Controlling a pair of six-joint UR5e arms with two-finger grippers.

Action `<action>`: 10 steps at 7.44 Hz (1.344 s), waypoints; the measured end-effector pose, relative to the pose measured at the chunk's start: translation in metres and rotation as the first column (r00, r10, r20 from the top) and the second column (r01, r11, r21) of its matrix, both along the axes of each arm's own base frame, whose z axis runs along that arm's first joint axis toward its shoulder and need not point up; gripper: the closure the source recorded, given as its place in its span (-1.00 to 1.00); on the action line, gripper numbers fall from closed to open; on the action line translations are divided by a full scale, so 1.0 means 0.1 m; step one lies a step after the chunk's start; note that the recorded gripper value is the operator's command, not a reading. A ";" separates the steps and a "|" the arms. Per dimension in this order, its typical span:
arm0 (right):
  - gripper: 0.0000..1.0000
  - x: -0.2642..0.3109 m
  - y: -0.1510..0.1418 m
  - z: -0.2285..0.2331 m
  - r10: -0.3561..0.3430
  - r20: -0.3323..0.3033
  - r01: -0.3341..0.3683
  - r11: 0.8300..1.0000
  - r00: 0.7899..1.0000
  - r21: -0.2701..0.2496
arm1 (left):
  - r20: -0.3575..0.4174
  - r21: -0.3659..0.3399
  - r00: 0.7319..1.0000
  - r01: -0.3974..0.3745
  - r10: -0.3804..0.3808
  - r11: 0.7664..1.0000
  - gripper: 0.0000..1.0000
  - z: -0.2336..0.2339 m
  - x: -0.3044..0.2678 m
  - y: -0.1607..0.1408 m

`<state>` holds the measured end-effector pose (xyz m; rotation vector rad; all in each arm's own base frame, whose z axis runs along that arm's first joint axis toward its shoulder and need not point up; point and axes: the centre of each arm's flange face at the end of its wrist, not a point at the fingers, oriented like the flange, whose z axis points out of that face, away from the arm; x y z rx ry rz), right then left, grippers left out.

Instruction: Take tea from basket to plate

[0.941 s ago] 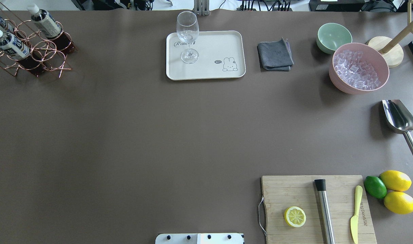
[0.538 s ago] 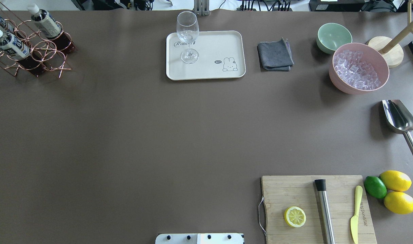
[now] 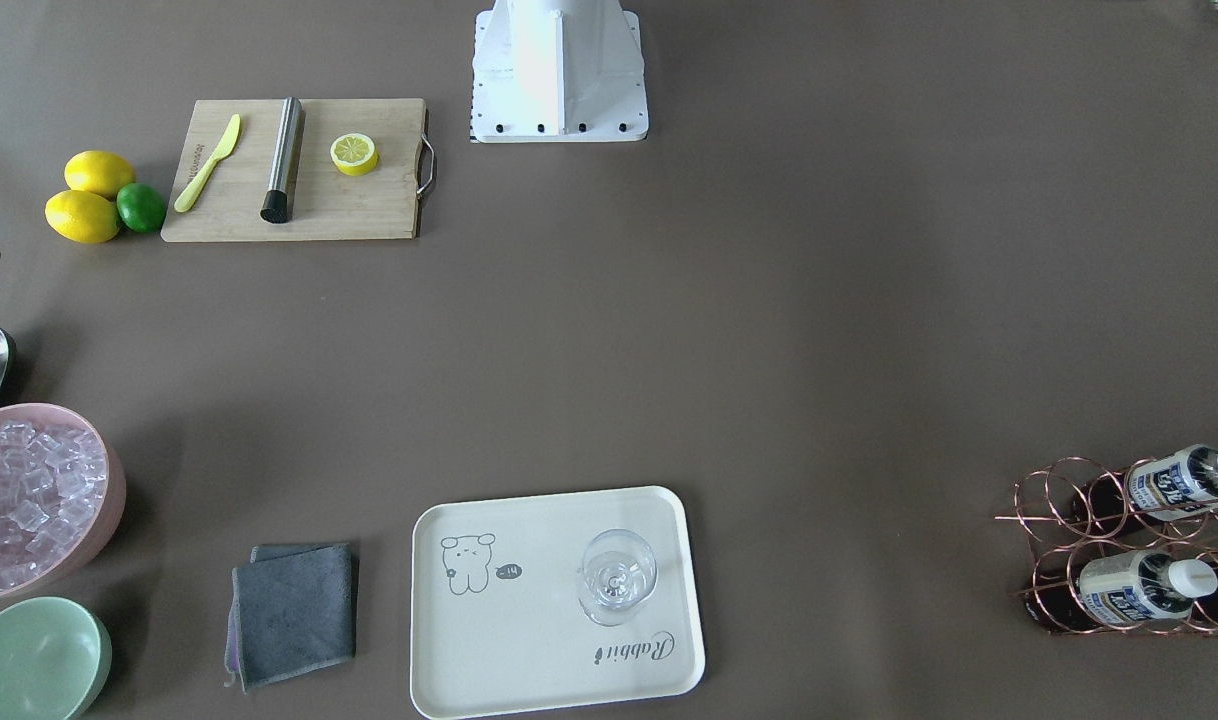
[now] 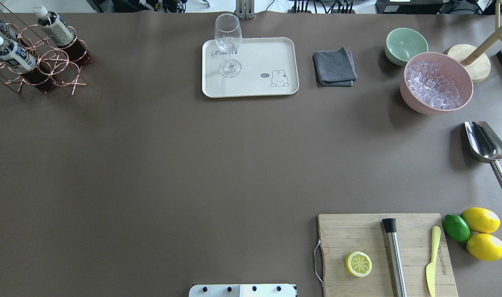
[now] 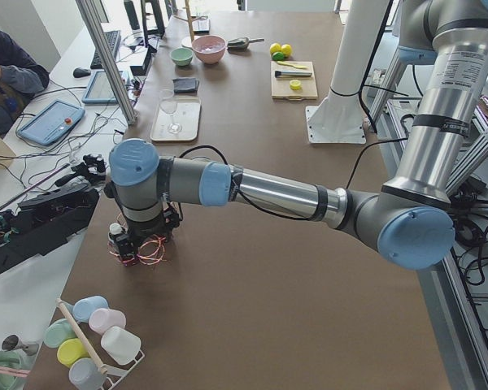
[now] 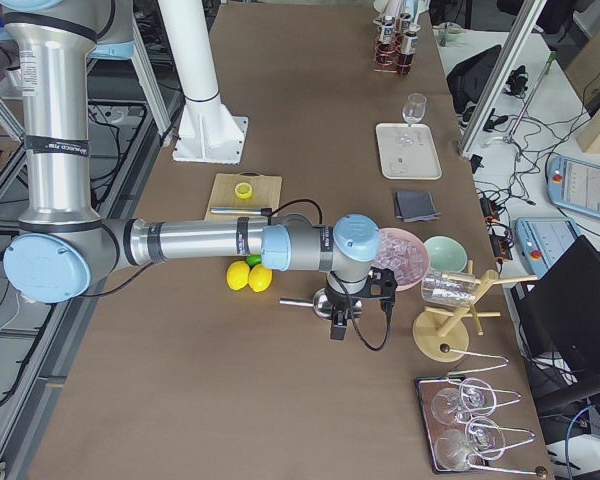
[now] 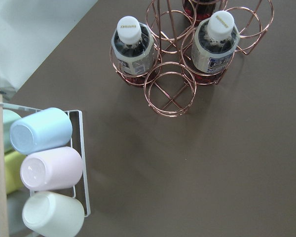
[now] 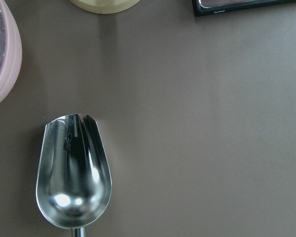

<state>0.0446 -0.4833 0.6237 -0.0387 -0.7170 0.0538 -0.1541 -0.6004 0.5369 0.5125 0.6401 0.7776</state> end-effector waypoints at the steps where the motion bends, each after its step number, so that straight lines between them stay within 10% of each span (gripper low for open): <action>1: -1.00 0.00 0.00 0.00 0.001 0.000 -0.001 1.000 1.000 0.000 | 0.014 0.051 0.999 -0.049 0.048 0.998 -0.86 -0.11 -0.02 -0.25; 5: -1.00 0.01 0.00 0.00 0.001 0.000 -0.001 1.000 1.000 0.000 | 0.036 0.240 0.978 -0.208 0.205 0.948 -0.86 -0.63 0.17 -0.69; 10: -1.00 0.02 0.00 -0.01 0.004 0.002 -0.004 1.000 1.000 0.001 | 0.011 0.296 0.941 -0.326 0.338 0.898 -0.86 -1.18 0.93 -1.05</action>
